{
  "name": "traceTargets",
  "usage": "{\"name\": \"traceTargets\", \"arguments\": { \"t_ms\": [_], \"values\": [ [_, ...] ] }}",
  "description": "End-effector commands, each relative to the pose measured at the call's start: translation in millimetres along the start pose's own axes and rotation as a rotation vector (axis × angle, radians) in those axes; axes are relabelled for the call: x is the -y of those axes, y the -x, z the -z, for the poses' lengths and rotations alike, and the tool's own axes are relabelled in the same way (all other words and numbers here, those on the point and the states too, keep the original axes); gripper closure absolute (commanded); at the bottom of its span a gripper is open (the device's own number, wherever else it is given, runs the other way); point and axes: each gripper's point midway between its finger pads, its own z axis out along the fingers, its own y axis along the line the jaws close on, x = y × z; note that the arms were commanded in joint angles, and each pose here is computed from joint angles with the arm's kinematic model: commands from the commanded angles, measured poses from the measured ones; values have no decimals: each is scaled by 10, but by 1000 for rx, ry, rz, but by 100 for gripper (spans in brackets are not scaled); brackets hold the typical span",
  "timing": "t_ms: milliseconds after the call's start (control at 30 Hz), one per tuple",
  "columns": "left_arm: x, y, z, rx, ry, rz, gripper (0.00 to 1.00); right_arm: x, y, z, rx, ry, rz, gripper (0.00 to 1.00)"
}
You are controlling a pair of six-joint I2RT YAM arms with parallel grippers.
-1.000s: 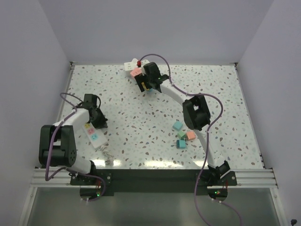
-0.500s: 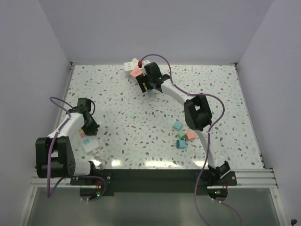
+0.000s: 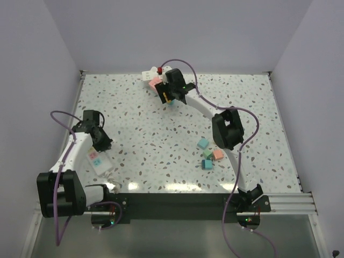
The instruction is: Pull the plug off the socket
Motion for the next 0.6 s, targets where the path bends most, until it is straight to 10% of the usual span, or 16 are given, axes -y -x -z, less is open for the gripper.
{"name": "traceTargets", "arguments": {
  "t_ms": [0, 567],
  "values": [
    [324, 233, 229, 74, -161, 6, 89, -12, 222, 45, 70, 30, -62, 22],
    [516, 183, 299, 45, -279, -34, 67, 1, 137, -250, 77, 38, -123, 19]
  ]
}}
